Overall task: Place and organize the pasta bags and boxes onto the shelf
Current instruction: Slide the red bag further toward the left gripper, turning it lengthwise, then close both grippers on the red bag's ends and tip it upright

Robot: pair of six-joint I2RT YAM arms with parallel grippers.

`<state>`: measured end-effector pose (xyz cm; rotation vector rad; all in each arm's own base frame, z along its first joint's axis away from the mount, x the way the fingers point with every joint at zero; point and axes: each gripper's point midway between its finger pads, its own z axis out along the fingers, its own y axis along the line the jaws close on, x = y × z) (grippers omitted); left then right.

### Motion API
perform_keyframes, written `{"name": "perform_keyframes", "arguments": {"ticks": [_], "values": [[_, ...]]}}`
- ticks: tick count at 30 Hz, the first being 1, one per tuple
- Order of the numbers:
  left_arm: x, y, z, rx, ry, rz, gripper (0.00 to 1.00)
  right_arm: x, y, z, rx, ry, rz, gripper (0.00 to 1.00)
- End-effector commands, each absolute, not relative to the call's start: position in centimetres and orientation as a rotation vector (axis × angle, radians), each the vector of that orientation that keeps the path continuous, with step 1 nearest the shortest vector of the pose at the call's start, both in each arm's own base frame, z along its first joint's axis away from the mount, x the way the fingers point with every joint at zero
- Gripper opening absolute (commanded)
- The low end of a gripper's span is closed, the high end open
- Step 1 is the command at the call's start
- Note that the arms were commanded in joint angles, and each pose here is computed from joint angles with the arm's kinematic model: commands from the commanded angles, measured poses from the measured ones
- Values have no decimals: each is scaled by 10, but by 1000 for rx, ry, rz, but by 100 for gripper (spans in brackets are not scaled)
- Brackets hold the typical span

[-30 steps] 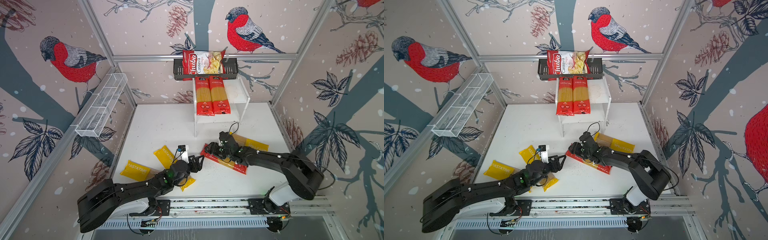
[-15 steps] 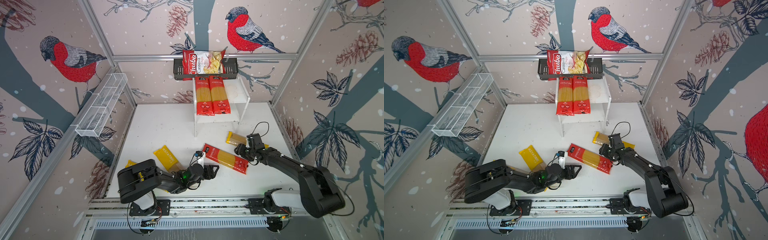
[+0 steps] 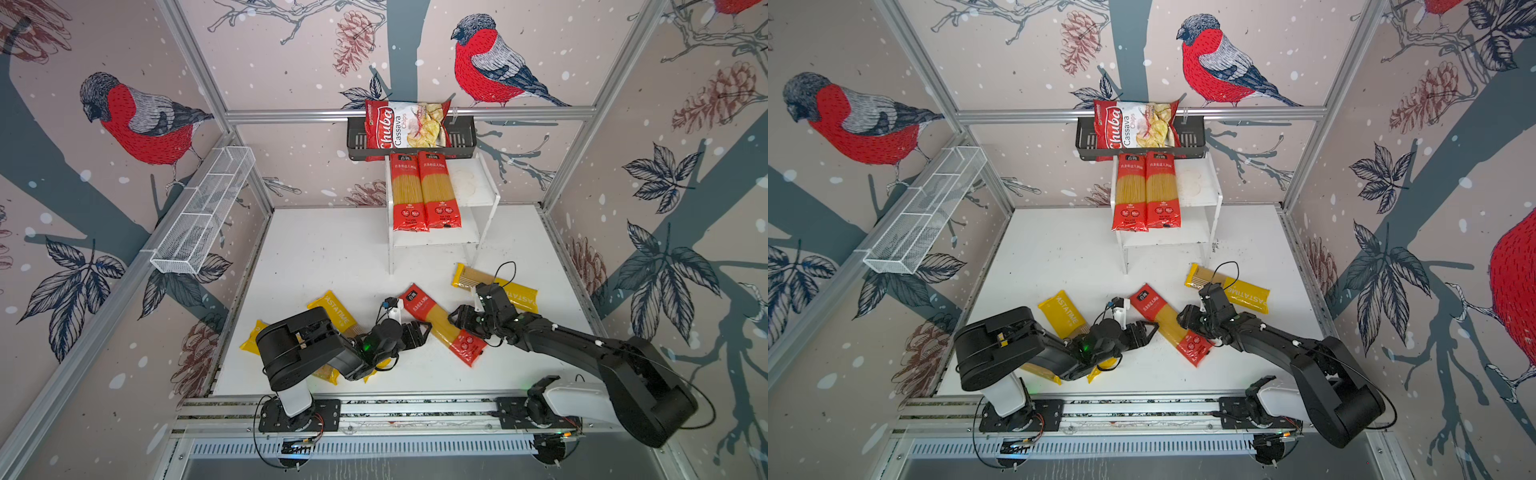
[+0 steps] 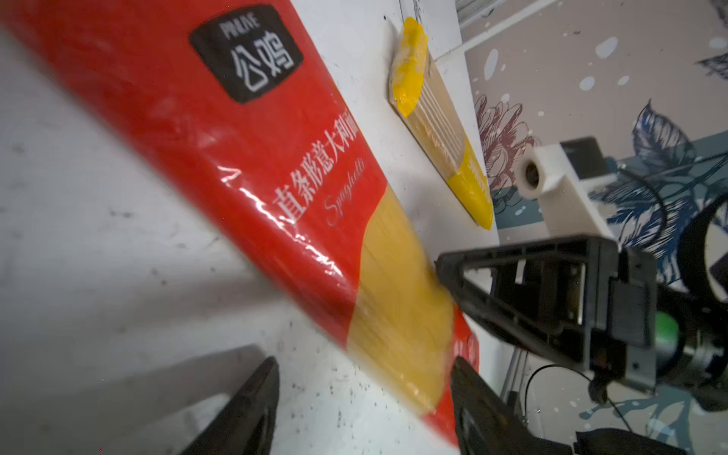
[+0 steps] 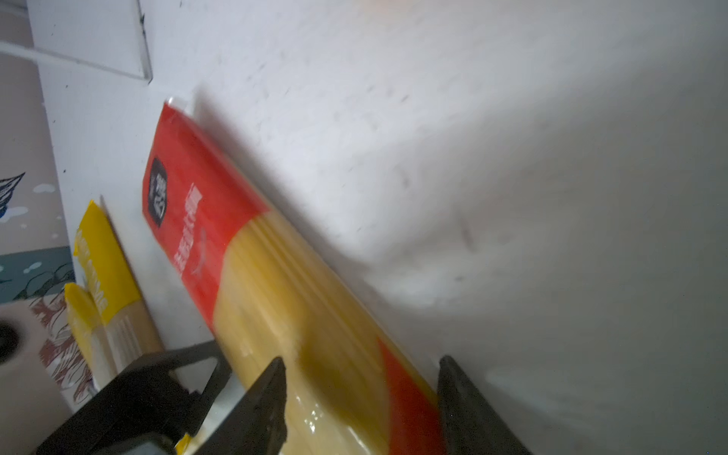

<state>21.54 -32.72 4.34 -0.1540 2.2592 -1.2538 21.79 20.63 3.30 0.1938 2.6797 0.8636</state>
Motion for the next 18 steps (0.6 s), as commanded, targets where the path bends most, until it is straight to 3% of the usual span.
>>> {"name": "perform_keyframes", "arguments": {"ticks": [1, 7, 10, 18], "values": [[224, -319, 52, -180, 2221, -1279, 69, 207, 238, 44, 248, 2683, 1029, 61], [237, -296, 61, -167, 2218, -1185, 69, 203, 271, 65, 127, 2655, 1214, 61], [228, -286, 60, -161, 2246, -1155, 69, 211, 253, 67, 165, 2612, 1239, 60], [200, -297, 58, -100, 2333, -1104, 69, 200, 209, 35, 62, 2742, 1184, 48]]}}
